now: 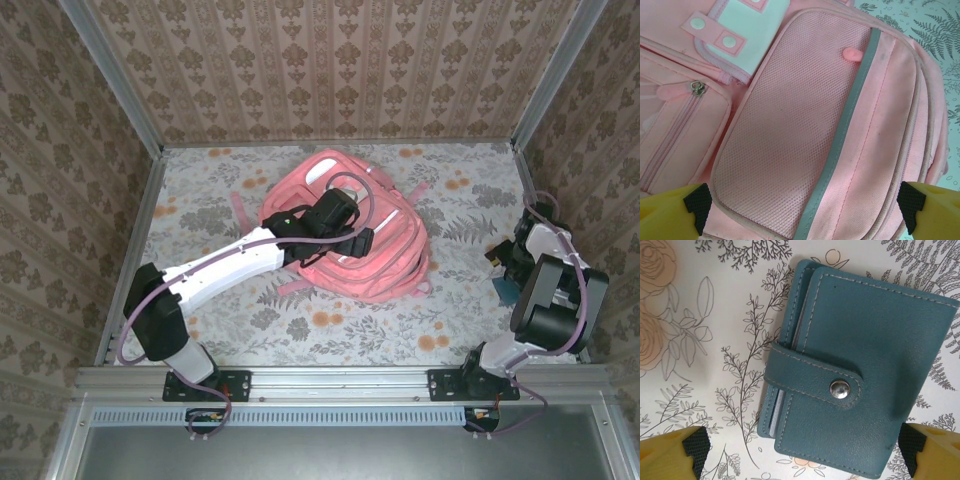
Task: Pack books, pencil case, and school supplies into a backpack
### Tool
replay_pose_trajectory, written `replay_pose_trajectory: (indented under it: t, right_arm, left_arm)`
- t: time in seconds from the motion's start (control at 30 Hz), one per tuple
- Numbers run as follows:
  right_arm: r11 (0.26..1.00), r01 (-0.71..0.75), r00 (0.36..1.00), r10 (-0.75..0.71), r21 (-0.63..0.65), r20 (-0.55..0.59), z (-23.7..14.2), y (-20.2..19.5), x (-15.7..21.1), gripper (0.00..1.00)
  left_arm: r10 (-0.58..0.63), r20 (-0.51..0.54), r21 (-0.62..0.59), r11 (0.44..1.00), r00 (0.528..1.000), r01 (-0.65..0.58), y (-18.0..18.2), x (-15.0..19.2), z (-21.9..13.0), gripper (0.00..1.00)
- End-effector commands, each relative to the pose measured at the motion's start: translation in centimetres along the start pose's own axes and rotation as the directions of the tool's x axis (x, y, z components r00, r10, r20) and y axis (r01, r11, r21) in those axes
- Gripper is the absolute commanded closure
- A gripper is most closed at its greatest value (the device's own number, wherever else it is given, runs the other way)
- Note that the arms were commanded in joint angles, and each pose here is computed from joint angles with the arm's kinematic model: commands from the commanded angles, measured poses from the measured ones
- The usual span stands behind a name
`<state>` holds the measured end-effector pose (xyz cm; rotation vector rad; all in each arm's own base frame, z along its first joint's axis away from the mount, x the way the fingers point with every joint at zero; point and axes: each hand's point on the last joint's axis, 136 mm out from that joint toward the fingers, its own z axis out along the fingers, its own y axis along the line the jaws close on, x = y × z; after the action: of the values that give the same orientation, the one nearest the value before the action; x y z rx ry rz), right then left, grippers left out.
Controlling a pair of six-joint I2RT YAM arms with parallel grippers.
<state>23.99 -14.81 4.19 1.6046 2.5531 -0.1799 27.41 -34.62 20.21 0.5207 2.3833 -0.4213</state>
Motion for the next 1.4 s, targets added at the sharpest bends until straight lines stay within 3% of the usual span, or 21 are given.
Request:
replay_pose_trajectory:
  t: [0.0,0.3,0.5,0.73,0.9,1.03,1.2,1.37]
  right_arm:
    - [0.998,-0.055,0.998,0.054,0.029,0.035,0.1,-0.4,-1.4,0.00]
    - [0.991,-0.126,0.991,0.128,0.042,-0.046,3.1,-1.7,-1.1,0.00]
    - [0.997,-0.070,0.995,0.072,0.023,-0.075,3.6,-1.1,-1.3,0.02]
    - [0.998,-0.055,0.997,0.054,-0.017,-0.060,3.0,-0.7,-1.1,0.32]
    - [0.998,-0.043,0.999,0.043,-0.052,-0.002,1.3,-0.4,-1.3,0.68]
    - [0.996,-0.001,0.999,0.005,-0.092,0.039,-0.3,0.8,-0.9,0.89]
    - [0.986,0.072,0.996,-0.064,-0.153,0.057,-2.6,3.1,0.2,0.94]
    - [0.959,0.175,0.982,-0.154,-0.225,0.106,-5.7,5.7,1.9,0.92]
  left_arm:
    - [0.012,0.016,-0.005,1.000,1.000,-0.012,0.6,-0.2,-1.5,0.00]
    - [0.002,0.014,-0.009,1.000,1.000,-0.002,0.9,0.0,-1.6,0.00]
    - [-0.007,0.010,-0.003,1.000,1.000,0.008,0.9,0.1,-1.4,0.00]
    - [-0.018,0.008,0.002,1.000,1.000,0.018,0.8,0.0,-1.4,0.00]
    - [-0.021,0.010,0.000,1.000,1.000,0.021,0.9,0.0,-1.4,0.00]
    - [-0.019,0.012,0.008,1.000,1.000,0.019,0.7,-0.1,-1.3,0.00]
    - [-0.003,-0.001,0.030,1.000,1.000,0.003,0.1,-0.1,-0.9,0.00]
    - [0.064,-0.022,0.124,0.990,0.998,-0.061,-2.2,0.1,0.2,0.10]
